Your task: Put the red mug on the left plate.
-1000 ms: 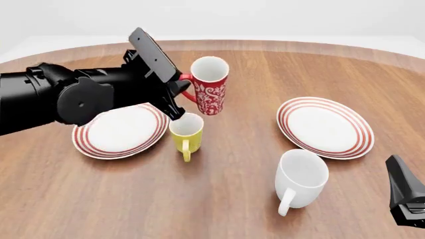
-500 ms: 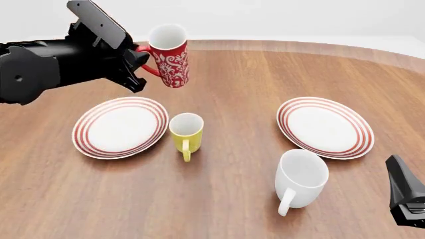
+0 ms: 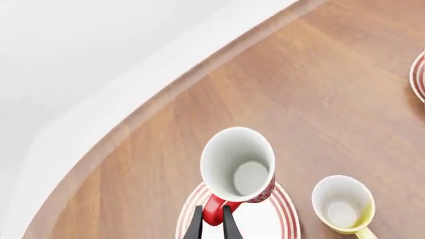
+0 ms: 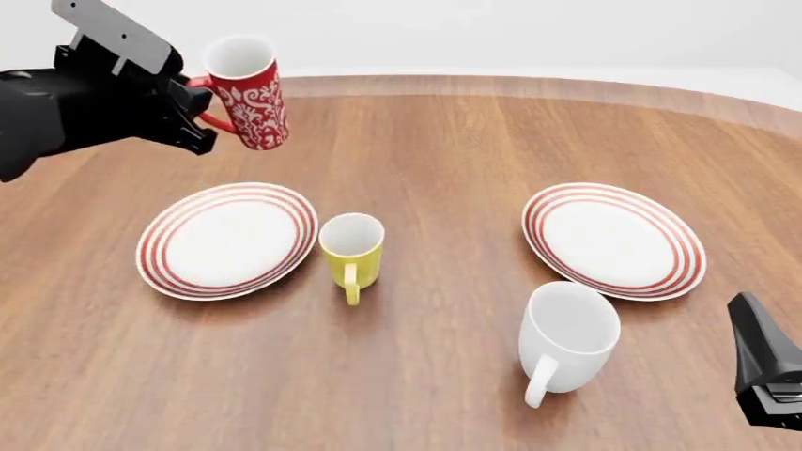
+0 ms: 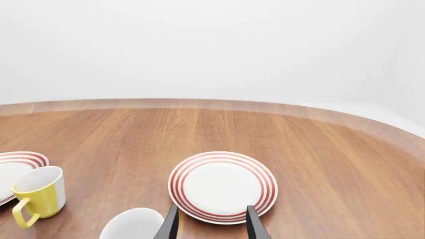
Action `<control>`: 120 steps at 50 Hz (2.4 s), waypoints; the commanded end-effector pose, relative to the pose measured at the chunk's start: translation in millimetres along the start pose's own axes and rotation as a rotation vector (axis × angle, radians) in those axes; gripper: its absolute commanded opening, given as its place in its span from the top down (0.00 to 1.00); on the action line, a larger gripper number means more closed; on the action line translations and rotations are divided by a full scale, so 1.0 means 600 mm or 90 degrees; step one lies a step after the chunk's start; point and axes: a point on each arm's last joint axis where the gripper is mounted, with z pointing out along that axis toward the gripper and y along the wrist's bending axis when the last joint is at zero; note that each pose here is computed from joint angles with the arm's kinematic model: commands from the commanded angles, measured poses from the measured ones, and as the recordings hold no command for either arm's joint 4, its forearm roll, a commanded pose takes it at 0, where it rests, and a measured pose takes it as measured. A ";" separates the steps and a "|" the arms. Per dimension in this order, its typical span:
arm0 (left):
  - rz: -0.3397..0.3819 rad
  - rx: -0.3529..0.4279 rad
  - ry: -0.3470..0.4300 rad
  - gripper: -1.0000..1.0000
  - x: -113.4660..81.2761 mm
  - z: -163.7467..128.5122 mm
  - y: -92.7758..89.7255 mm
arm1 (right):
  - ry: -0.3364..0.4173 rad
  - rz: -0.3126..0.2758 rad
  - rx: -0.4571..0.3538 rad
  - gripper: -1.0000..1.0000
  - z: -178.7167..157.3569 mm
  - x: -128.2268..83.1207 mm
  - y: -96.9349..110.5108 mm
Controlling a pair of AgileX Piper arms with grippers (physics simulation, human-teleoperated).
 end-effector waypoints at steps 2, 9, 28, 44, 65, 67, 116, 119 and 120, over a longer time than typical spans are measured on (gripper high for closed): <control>-0.020 -0.031 0.025 1.00 0.039 0.014 0.016 | 0.000 0.001 -0.001 0.00 0.000 0.000 0.000; -0.032 -0.057 0.045 1.00 0.063 0.018 0.035 | 0.000 0.001 -0.001 0.00 0.000 0.000 0.000; -0.076 -0.072 0.084 1.00 0.133 0.032 0.026 | 0.000 0.001 -0.001 0.00 0.000 0.000 0.000; -0.094 -0.059 0.107 1.00 0.177 0.060 0.005 | 0.000 0.001 -0.001 0.00 0.000 0.000 0.000; -0.114 -0.063 0.124 1.00 0.213 0.083 -0.002 | 0.000 0.001 -0.001 0.00 0.000 0.000 0.000; -0.114 -0.063 0.126 1.00 0.218 0.084 -0.003 | 0.000 0.000 -0.001 0.00 0.000 0.000 0.000; -0.147 -0.066 0.191 1.00 0.315 0.136 -0.017 | 0.000 0.001 -0.001 0.00 0.000 0.000 0.000; -0.146 -0.065 0.191 1.00 0.313 0.135 -0.017 | 0.000 0.000 -0.001 0.00 0.000 0.000 0.000; -0.146 -0.065 0.192 1.00 0.313 0.135 -0.017 | 0.000 0.001 -0.001 0.00 0.000 0.000 0.000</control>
